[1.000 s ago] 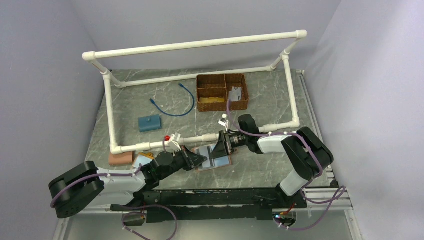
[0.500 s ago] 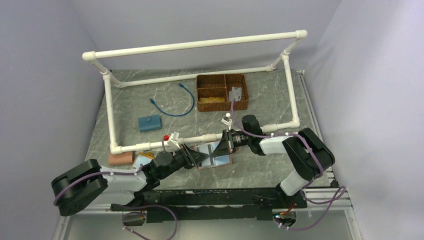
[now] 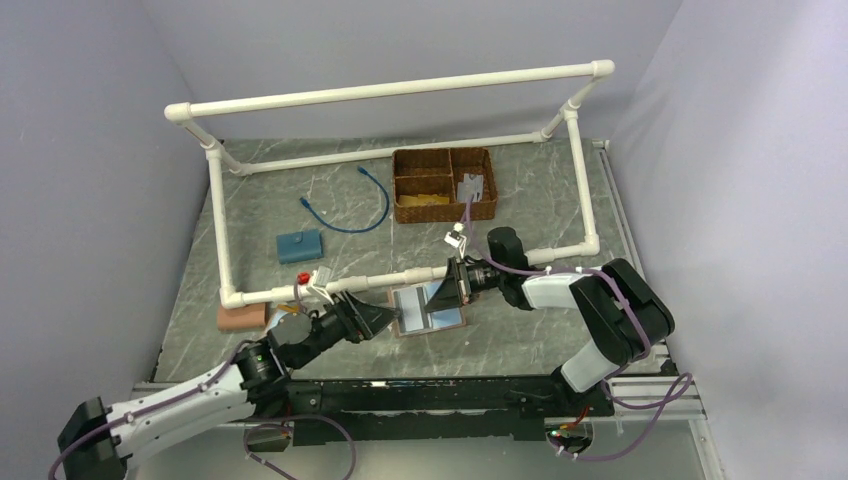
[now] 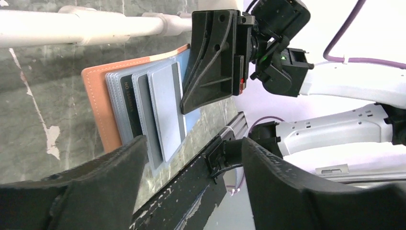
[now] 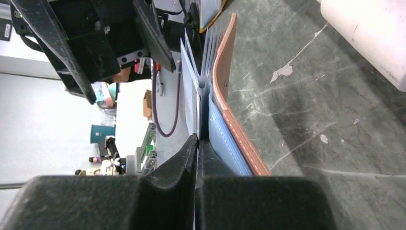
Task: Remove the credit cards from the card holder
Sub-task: Remove the credit card from the card holder.
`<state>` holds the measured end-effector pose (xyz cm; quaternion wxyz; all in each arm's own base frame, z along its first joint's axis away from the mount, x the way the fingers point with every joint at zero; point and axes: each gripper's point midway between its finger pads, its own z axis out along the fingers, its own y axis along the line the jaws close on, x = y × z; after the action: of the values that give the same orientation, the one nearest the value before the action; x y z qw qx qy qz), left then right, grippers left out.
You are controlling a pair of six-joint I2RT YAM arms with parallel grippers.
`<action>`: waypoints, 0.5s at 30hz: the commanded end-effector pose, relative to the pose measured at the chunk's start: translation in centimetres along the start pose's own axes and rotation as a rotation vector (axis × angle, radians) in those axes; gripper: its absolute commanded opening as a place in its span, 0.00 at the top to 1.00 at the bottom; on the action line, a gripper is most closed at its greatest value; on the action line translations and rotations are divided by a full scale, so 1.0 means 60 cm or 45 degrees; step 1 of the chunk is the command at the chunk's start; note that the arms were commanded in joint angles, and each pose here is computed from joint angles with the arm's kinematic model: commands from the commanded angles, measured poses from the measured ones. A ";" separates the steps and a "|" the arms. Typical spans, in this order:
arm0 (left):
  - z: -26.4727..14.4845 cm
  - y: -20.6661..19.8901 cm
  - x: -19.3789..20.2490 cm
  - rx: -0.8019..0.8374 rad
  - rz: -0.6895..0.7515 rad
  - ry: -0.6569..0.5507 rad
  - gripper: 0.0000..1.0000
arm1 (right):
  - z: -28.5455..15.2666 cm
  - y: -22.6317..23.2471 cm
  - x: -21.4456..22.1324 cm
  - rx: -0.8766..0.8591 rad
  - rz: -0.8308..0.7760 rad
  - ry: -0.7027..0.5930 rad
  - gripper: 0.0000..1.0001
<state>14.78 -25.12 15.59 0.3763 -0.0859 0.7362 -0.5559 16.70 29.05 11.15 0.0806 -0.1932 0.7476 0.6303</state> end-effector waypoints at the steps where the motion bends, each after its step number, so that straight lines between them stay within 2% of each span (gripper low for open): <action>1: -0.026 0.057 0.014 -0.138 0.143 0.047 0.17 | -0.005 0.033 -0.016 -0.085 -0.181 0.023 1.00; 4: -0.033 0.062 0.021 -0.106 0.178 0.058 0.06 | -0.008 0.041 -0.014 -0.119 -0.211 0.047 1.00; 7: -0.032 0.062 0.030 -0.056 0.236 0.081 0.03 | -0.014 0.050 -0.013 -0.158 -0.251 0.064 1.00; 15: -0.015 0.030 0.046 0.118 0.329 0.121 0.09 | -0.025 0.071 -0.008 -0.241 -0.315 0.108 1.00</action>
<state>13.03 -23.83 10.24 0.3862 0.0097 0.7753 -0.4996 15.70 28.26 12.38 0.0710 -0.2496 0.7105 0.6541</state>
